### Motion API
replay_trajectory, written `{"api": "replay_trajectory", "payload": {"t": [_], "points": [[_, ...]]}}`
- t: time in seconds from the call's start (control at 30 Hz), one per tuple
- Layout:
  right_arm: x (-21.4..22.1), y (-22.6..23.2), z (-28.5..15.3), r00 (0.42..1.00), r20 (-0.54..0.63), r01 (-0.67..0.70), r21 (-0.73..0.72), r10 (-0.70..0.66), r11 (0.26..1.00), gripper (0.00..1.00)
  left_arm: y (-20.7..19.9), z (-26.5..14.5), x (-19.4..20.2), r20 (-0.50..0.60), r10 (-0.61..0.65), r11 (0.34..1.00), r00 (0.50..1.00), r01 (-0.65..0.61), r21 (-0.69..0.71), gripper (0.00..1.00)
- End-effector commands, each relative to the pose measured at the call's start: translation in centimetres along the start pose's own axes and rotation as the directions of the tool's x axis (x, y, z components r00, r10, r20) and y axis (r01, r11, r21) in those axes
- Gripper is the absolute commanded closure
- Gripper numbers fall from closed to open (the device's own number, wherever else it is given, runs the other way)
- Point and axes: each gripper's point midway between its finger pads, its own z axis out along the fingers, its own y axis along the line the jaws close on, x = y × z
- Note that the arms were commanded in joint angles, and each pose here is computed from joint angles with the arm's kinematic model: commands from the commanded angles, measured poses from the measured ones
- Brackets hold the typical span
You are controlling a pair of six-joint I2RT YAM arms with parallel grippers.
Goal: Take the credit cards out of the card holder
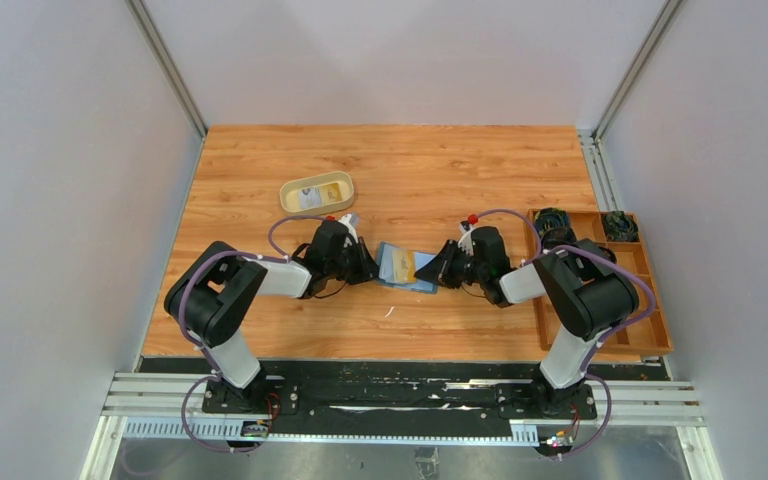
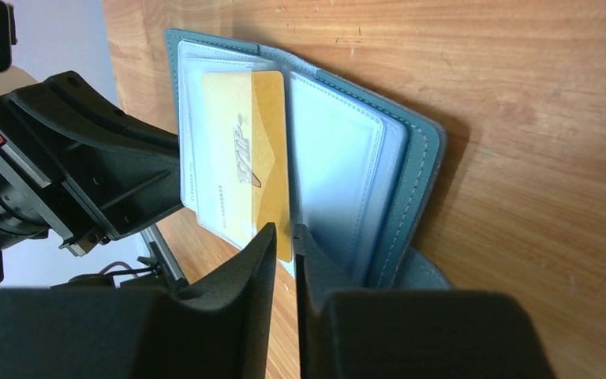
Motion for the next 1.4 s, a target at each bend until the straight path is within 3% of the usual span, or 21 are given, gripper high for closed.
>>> {"api": "replay_trajectory", "payload": {"t": [0.0,0.13,0.27,0.83,1.03,1.37], "points": [[0.0,-1.1,-0.2,1.0,0.004,-0.011,0.03,0.011,0.999,0.78,6.4,-0.6,5.6,-0.161,-0.008,0.972,0.987,-0.031,-0.233,1.0],[0.1,-1.2,0.0,1.0,-0.006,-0.021,0.032,0.021,0.999,0.63,6.6,-0.6,5.7,-0.164,-0.01,0.971,0.986,-0.03,-0.237,1.0],[0.3,-1.5,0.2,0.999,-0.02,-0.034,0.037,0.034,0.999,0.56,6.8,-0.6,5.9,-0.169,-0.012,0.97,0.986,-0.03,-0.242,1.0],[1.6,-2.6,1.3,0.992,-0.073,-0.101,0.056,0.105,0.993,0.52,9.5,-0.8,7.4,-0.21,-0.028,0.94,0.977,-0.046,-0.339,1.0],[1.7,-2.8,1.2,0.991,-0.061,-0.112,0.053,0.115,0.992,0.73,9.7,-0.7,7.6,-0.219,-0.03,0.938,0.975,-0.049,-0.344,1.0],[1.4,-2.5,1.0,0.992,-0.046,-0.113,0.034,0.114,0.993,1.0,9.8,-0.6,7.6,-0.221,-0.028,0.937,0.975,-0.051,-0.345,1.0]]}}
